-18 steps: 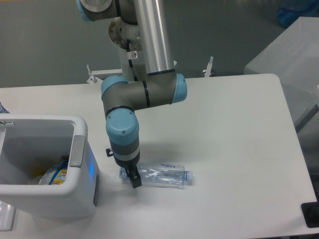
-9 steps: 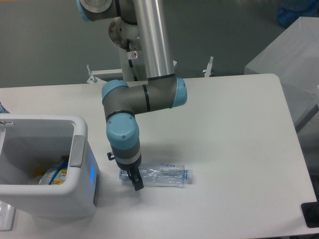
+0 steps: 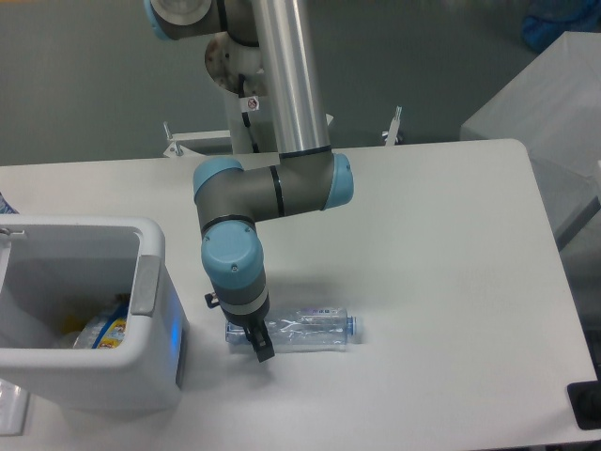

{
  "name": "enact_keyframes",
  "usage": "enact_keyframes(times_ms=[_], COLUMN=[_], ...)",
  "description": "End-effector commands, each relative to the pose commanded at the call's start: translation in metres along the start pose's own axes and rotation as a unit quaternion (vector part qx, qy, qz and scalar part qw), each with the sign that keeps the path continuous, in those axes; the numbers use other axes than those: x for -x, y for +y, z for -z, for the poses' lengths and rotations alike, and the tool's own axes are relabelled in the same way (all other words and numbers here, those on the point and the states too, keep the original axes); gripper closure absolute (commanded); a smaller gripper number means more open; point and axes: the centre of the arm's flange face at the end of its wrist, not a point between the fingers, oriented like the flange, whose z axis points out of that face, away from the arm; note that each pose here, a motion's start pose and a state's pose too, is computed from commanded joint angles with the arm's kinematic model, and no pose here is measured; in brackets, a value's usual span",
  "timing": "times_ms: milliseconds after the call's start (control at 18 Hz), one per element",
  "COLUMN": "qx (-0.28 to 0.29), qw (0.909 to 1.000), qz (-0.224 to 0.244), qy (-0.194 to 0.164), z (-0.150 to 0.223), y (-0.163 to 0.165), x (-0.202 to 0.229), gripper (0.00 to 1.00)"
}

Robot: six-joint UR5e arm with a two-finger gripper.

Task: Place the trash in the trash can
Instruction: 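Lower the gripper around the bottle's neck end, then close the gripper on the bottle and tilt it upright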

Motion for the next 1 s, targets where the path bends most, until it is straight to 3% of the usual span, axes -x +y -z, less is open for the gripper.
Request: enact_keyframes(times_ms=[444, 778, 1000], qx=[-0.001, -0.002, 0.0], qw=[0.9999, 0.9998, 0.9997], qz=[0.015, 0.017, 0.025], qy=[-0.002, -0.004, -0.004], z=[0.0003, 0.0021, 0.002], y=[-0.0008, -0.0002, 0.0001], x=[0.0027, 0.0047, 0.0046], gripper=[0.24, 0.26, 0.34])
